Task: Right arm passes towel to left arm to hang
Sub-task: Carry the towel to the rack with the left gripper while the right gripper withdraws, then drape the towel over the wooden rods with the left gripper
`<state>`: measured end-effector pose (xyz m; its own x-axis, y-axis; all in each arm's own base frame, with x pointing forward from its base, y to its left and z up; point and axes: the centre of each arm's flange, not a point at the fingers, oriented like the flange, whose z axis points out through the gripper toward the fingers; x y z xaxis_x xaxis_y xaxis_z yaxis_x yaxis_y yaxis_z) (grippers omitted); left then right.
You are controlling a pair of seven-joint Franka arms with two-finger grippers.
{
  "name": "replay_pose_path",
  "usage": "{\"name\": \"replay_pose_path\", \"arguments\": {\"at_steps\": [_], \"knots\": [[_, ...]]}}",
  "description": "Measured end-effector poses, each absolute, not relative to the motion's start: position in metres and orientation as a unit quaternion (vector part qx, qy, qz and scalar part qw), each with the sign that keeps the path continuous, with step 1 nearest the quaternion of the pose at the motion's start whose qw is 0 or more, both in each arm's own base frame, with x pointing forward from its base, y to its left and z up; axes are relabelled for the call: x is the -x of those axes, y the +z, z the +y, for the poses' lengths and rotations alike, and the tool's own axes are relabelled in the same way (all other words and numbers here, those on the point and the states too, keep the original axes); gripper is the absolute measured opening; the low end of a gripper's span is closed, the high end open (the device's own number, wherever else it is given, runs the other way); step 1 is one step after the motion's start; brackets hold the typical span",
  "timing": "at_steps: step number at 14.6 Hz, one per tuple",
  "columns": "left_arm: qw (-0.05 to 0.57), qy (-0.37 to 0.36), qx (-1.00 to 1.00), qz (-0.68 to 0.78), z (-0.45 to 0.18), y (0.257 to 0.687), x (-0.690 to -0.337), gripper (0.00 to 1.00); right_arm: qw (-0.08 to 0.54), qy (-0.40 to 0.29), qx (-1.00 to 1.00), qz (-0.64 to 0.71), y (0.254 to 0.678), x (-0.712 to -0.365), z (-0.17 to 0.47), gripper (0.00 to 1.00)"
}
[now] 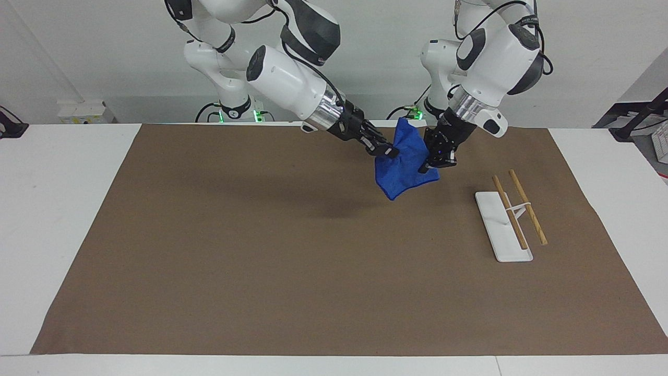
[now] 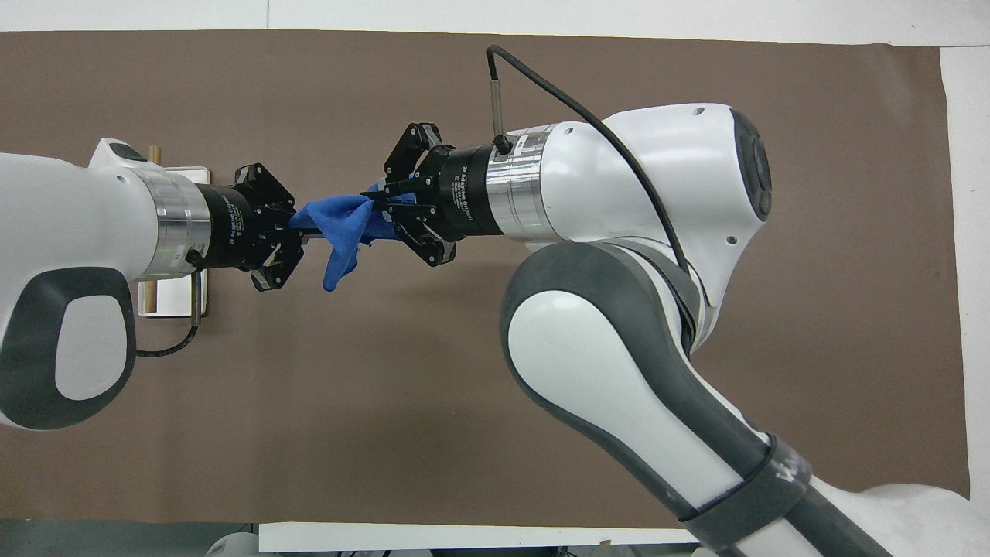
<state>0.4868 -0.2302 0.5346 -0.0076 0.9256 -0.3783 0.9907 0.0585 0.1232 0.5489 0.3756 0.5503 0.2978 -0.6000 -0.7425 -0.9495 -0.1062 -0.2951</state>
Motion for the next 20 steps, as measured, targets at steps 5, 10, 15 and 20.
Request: {"name": "replay_pose_path", "arguments": {"at_steps": [5, 10, 15, 20], "knots": [[0.183, -0.09, -0.678, 0.706, -0.229, 0.534, -0.487, 0.02, 0.381, 0.223, 0.714, 0.544, 0.549, -0.55, 0.375, 0.4], [0.184, -0.084, -0.689, 0.696, -0.22, 0.533, -0.491, 0.02, 0.363, 0.166, 0.79, 0.465, 0.543, -0.551, 0.367, 0.95], [0.174, -0.063, -0.734, 0.653, -0.153, 0.504, -0.506, 0.02, 0.2, 0.029, 0.94, 0.276, 0.516, -0.552, 0.338, 1.0], [0.173, -0.038, -0.767, 0.616, -0.082, 0.49, -0.514, 0.02, 0.062, -0.026, 0.991, 0.113, 0.511, -0.576, 0.25, 1.0]]}}
